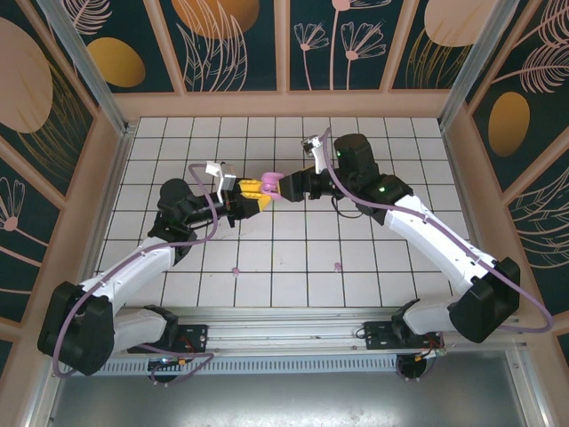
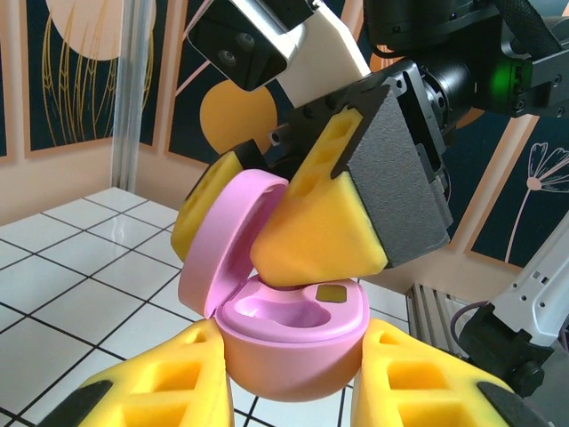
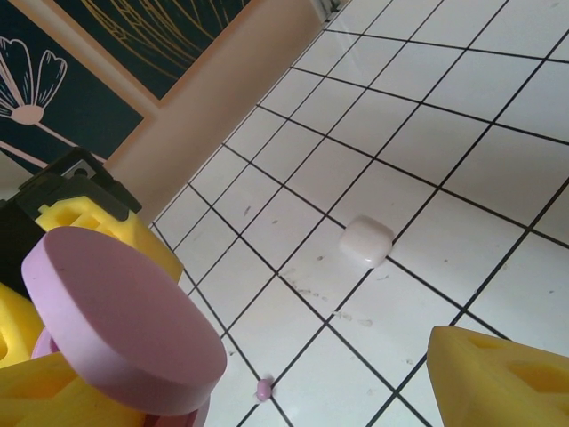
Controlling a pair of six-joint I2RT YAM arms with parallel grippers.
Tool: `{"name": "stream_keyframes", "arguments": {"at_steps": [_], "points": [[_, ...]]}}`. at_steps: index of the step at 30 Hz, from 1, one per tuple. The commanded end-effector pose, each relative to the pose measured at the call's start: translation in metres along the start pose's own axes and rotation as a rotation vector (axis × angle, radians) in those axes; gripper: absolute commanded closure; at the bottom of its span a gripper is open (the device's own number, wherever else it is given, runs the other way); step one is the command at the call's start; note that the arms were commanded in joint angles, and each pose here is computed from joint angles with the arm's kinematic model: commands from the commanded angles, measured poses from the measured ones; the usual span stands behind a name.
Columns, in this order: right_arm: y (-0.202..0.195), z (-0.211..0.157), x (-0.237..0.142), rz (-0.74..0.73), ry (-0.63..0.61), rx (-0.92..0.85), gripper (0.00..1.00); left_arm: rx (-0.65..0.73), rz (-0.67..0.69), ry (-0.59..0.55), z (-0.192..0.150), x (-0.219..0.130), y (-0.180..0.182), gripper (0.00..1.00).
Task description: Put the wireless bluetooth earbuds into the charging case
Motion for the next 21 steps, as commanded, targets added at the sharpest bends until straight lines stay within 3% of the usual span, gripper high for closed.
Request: {"name": "stream_keyframes", "arguments": {"at_steps": [1, 14, 21], "points": [[0.008, 0.016, -0.014, 0.010, -0.044, -0.002, 0.21, 0.032, 0.000, -0.010, 0.006, 0.001, 0.001, 0.89], [-0.008, 0.039, -0.008, -0.058, -0.070, -0.004, 0.21, 0.025, -0.029, 0.020, -0.005, 0.003, 0.003, 0.90], [-0.022, 0.022, 0.006, -0.075, 0.004, 0.039, 0.21, 0.029, -0.023, 0.017, -0.004, 0.004, 0.005, 0.90]]}}
Point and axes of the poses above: each hand's point on the last joint's axis, 136 mm out from that joint toward the fingers, its own x axis out along the fingers, its own y axis along the line the jaws close on, z = x × y, the point moved 1 cm from there along -x, back along the fingers, and after that the axes turned 11 degrees about -x, right-handed, at the moved point
